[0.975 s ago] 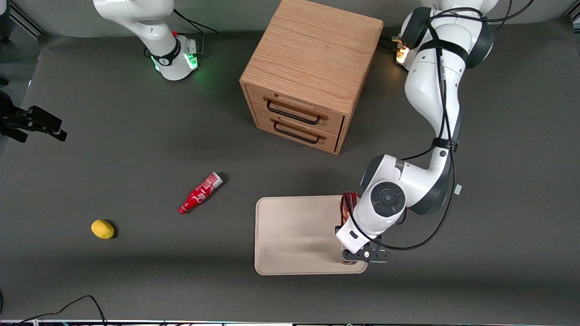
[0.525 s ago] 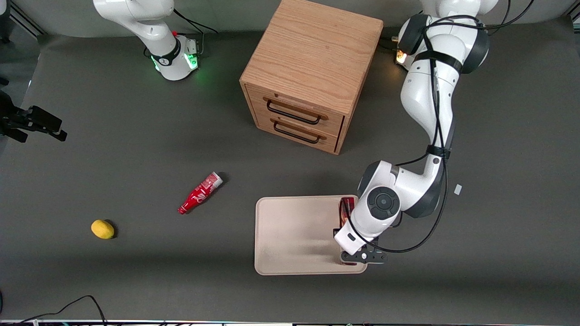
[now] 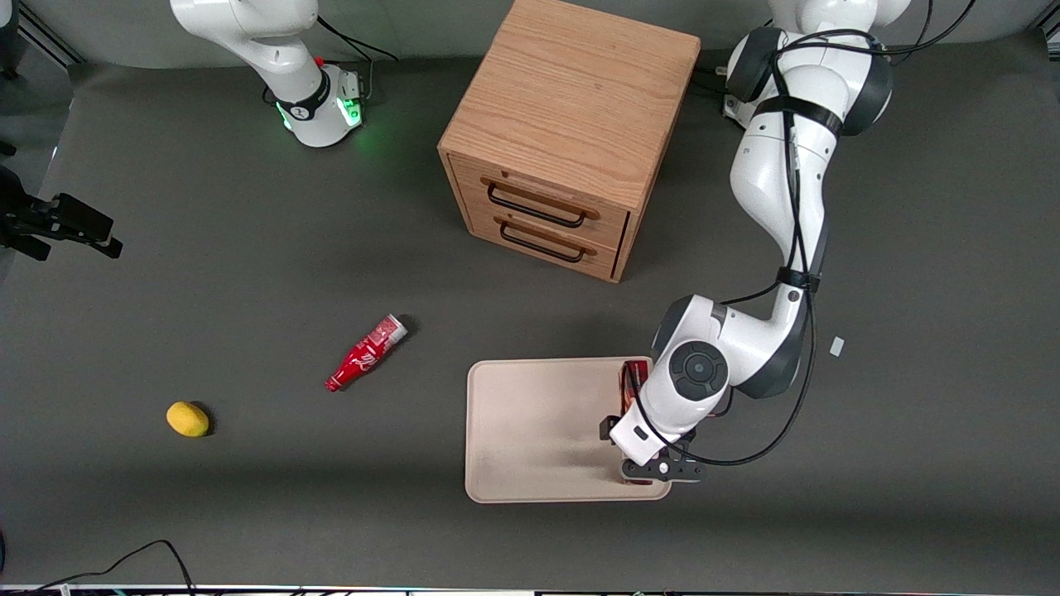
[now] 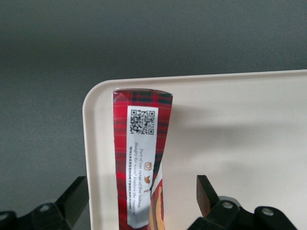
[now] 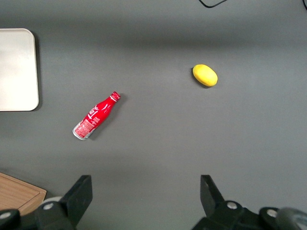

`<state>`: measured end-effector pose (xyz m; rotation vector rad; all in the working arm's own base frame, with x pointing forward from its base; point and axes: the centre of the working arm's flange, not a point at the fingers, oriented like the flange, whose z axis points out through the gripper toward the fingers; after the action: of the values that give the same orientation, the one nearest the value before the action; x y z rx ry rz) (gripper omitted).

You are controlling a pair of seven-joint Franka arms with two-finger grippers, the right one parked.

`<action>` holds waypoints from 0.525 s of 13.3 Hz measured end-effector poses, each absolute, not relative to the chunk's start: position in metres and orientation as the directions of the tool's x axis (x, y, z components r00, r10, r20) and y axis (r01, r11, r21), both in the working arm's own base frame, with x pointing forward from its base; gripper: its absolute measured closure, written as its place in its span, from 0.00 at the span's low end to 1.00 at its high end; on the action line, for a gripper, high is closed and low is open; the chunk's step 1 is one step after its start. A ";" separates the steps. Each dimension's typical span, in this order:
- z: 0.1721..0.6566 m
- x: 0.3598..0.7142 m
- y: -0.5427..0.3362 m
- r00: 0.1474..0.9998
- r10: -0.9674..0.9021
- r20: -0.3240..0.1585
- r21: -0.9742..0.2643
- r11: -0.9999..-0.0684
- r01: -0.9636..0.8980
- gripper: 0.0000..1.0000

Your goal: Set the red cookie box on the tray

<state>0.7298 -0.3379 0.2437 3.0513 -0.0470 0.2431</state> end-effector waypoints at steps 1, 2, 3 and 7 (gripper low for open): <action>0.244 0.730 -0.338 0.987 -0.024 0.160 0.077 -0.996 -0.037 0.00; 0.244 0.730 -0.338 0.987 -0.024 0.160 0.077 -0.996 -0.037 0.00; 0.244 0.730 -0.338 0.987 -0.024 0.160 0.078 -0.996 -0.037 0.00; 0.272 0.728 -0.333 0.993 -0.025 0.118 0.053 -0.998 -0.031 0.00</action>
<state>0.7276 -0.3334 0.2722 3.0810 -0.0432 0.1813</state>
